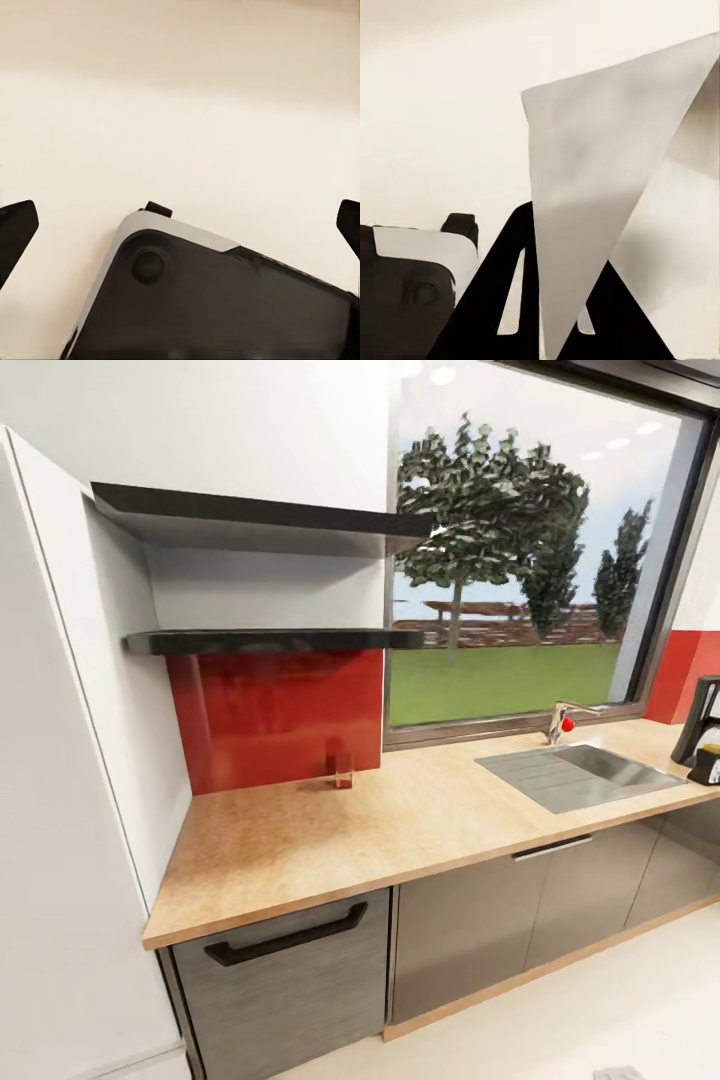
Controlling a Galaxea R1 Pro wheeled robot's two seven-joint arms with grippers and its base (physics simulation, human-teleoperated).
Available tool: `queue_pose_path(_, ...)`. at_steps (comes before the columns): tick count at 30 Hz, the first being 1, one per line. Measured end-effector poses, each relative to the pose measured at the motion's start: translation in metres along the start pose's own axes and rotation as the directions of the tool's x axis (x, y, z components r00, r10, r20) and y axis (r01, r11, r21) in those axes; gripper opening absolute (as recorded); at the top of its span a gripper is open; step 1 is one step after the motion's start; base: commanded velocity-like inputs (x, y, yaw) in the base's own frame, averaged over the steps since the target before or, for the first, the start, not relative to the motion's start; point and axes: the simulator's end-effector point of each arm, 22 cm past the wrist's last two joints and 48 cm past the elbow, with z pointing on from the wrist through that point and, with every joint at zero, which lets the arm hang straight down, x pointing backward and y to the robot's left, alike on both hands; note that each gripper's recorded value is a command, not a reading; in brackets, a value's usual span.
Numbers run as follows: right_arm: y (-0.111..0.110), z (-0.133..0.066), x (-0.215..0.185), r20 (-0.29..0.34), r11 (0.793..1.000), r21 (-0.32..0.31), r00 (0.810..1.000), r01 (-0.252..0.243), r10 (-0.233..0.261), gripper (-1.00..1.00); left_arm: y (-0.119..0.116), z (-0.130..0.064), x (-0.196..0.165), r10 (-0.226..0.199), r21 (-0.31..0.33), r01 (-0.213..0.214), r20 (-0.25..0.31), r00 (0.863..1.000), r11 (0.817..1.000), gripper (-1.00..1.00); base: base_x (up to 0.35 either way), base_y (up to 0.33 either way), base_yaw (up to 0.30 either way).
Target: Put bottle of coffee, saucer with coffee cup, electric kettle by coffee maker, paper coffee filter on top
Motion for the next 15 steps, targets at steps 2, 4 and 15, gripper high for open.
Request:
queue_pose_path(2, 0.023, 0.006, 0.011, 0.001, 1.000, -0.026, 1.000, 0.015, -0.015, -1.00, -0.003, -0.001, 0.004, 0.000, 0.006, 0.000, -0.027, 1.000, 1.000, 1.00, 0.000, 0.000, 0.000)
queue_pose_path(4, 0.048, 0.010, 0.017, 0.002, 0.998, -0.055, 1.000, 0.027, -0.027, -1.00, -0.010, -0.002, 0.006, 0.000, 0.020, 0.001, -0.053, 0.999, 1.000, 1.00, 0.000, 0.000, 0.000)
queue_pose_path(15, 0.110, 0.018, 0.037, 0.028, 0.998, -0.024, 0.998, 0.062, -0.062, -1.00, -0.005, -0.007, -0.003, -0.006, 0.003, 0.006, -0.064, 0.998, 1.000, 1.00, 0.000, 0.000, 0.000)
